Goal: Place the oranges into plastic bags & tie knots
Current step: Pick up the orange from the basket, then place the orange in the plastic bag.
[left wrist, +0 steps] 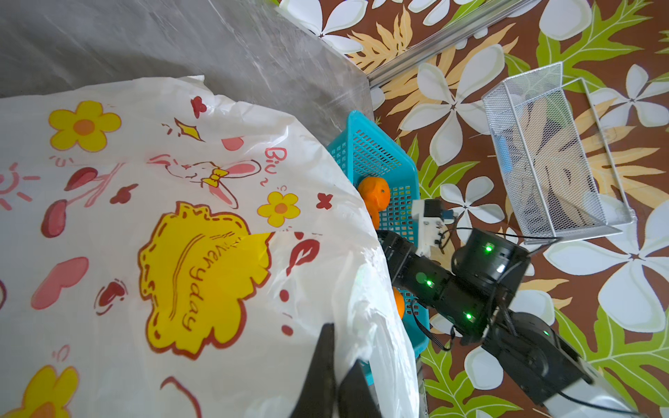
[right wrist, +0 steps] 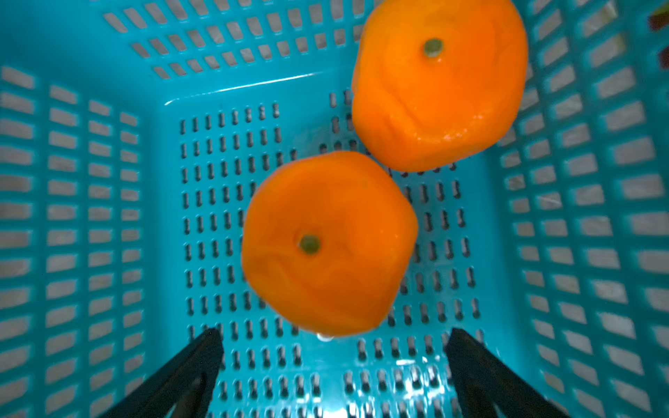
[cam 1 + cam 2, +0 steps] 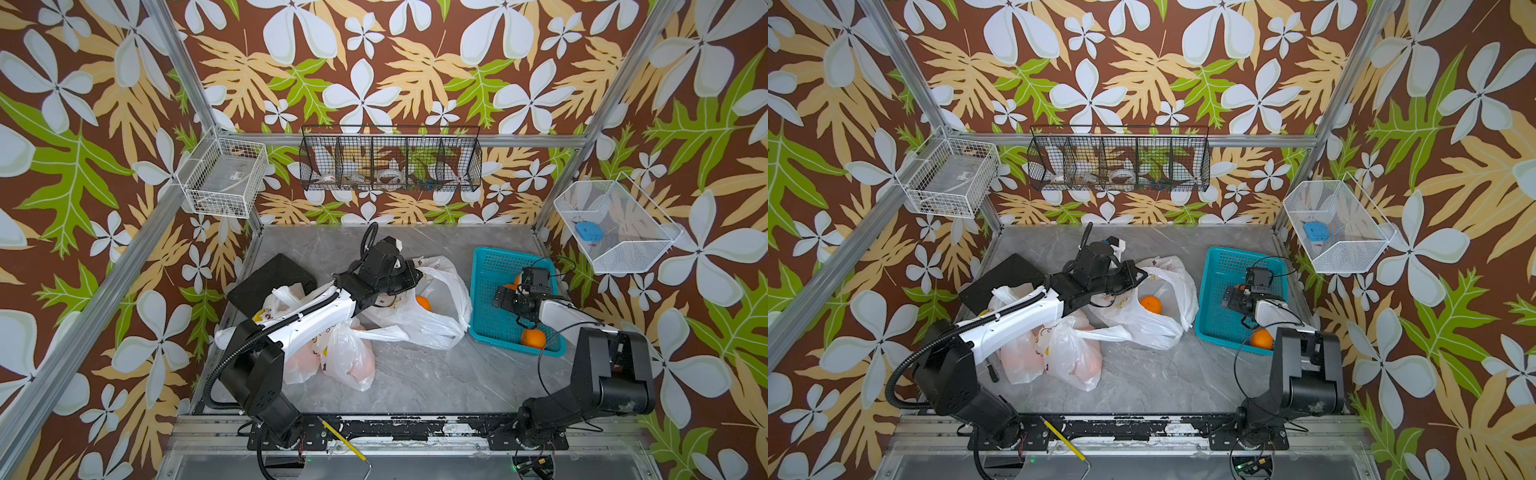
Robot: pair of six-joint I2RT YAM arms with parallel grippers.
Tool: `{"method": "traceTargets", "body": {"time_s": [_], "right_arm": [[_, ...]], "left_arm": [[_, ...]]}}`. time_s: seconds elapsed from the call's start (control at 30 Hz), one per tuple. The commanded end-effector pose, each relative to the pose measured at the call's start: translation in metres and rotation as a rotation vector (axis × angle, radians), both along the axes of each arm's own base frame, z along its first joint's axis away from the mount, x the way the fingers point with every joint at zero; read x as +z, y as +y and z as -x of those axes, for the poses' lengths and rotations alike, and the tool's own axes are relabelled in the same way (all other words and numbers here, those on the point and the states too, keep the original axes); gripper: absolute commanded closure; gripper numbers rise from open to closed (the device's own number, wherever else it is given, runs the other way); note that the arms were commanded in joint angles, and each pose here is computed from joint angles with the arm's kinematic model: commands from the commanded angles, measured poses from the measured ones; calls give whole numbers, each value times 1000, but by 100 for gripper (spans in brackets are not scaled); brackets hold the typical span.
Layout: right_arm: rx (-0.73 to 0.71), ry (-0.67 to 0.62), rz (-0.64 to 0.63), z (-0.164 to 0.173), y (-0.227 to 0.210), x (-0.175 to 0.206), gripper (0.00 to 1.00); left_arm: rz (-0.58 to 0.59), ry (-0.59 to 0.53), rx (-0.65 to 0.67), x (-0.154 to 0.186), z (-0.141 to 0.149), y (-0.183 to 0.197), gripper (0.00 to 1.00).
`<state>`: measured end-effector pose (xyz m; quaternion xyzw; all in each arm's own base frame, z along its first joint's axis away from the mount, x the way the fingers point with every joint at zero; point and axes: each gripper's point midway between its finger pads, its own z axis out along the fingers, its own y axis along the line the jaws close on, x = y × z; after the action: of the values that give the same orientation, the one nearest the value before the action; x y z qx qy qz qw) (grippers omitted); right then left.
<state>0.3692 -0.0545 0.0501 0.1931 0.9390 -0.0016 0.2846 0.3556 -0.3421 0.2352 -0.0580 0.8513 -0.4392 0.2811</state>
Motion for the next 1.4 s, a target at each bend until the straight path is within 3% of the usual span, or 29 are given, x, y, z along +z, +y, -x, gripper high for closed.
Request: {"method": "traceTargets", "body": {"time_s": [0.0, 0.1, 0.23, 0.37, 0.47, 0.6, 0.77, 0.9, 1.07, 1.17, 1.37], "right_arm": [[-54, -43, 30, -22, -11, 0, 0], [-46, -51, 12, -36, -9, -6, 5], [-33, -46, 10, -40, -9, -7, 24], [7, -60, -2, -30, -1, 9, 36], [53, -89, -7, -12, 10, 32, 39], [197, -177, -57, 14, 56, 83, 39], [427, -342, -175, 50, 146, 161, 39], [559, -420, -241, 73, 207, 193, 39], [674, -390, -315, 85, 270, 180, 39], [676, -361, -311, 76, 285, 157, 38], [672, -363, -234, 42, 299, 133, 21]], "left_arm": [[13, -27, -2, 10, -1, 0, 100], [16, -29, -3, 12, 0, 1, 100], [9, -26, 0, 10, 0, 1, 100], [-3, -21, -4, 7, 0, 2, 100], [-14, -22, 0, 5, 0, 3, 100], [-20, -19, -13, 3, 1, 2, 100], [-34, -39, -64, 1, 4, -3, 100], [-47, -36, -57, -3, 4, -1, 100], [-41, -36, -57, -1, 5, -1, 100], [-33, -27, -57, 0, 6, -1, 100], [-27, -16, -46, -1, 5, -1, 100]]}}
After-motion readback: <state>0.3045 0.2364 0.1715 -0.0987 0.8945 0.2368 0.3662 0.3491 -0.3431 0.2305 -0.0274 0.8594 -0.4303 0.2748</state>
